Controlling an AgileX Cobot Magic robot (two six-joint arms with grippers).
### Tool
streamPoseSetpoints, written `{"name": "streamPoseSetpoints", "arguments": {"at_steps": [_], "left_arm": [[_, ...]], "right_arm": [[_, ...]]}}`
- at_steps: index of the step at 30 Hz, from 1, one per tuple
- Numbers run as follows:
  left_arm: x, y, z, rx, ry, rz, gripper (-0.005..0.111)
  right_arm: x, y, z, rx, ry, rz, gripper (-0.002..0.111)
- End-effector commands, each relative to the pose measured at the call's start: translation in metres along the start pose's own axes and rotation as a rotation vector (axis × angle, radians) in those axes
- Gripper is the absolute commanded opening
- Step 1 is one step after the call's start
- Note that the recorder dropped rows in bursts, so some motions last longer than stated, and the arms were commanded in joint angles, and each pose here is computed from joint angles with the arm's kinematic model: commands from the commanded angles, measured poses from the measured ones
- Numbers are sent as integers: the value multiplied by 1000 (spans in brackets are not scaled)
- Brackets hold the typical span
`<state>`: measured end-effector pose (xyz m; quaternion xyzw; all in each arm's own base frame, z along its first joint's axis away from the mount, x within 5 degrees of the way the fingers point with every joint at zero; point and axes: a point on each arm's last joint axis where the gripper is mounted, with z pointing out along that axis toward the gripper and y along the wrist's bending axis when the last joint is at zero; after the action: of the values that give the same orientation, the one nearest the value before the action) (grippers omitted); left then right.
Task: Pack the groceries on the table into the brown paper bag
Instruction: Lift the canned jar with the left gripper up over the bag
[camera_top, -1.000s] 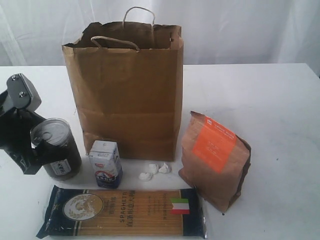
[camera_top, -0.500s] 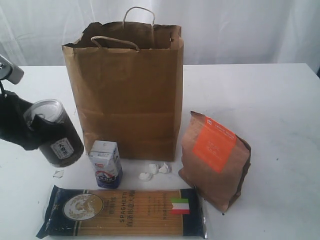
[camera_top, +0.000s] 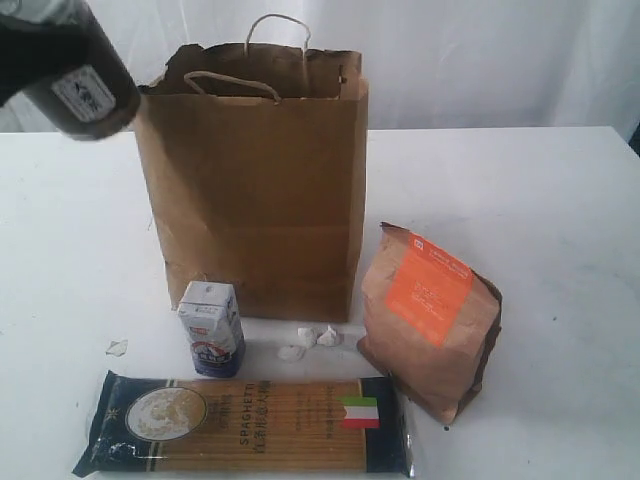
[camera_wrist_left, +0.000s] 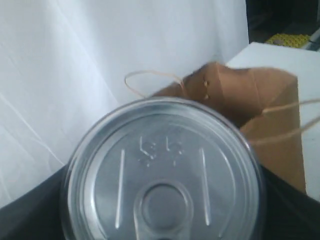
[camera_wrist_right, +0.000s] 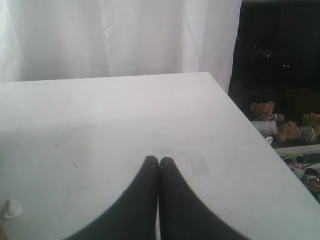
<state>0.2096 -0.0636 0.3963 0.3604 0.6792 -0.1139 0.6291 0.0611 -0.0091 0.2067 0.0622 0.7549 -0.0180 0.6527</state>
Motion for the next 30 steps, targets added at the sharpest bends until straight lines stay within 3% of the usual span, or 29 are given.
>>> {"name": "streamPoseSetpoints", "arguments": {"at_steps": [1, 6, 10, 15, 17, 25, 30], "left_arm": [[-41, -2, -23, -34, -140, 33, 0], [-73, 9, -32, -97, -293, -34, 0], [-72, 20, -17, -99, -342, -100, 0], [-54, 29, 26, 100, -400, -321, 0], [-44, 26, 41, 215, -399, -299, 0], [-1, 37, 91, 291, -308, -355, 0], [-4, 42, 102, 359, -342, -337, 0]], "right_arm": [[1, 0, 0, 5, 4, -2, 0], [1, 0, 0, 5, 4, -2, 0], [1, 0, 0, 5, 4, -2, 0], [1, 0, 0, 5, 4, -2, 0], [1, 0, 0, 5, 4, -2, 0], [1, 0, 0, 5, 4, -2, 0], [1, 0, 0, 5, 4, -2, 0]]}}
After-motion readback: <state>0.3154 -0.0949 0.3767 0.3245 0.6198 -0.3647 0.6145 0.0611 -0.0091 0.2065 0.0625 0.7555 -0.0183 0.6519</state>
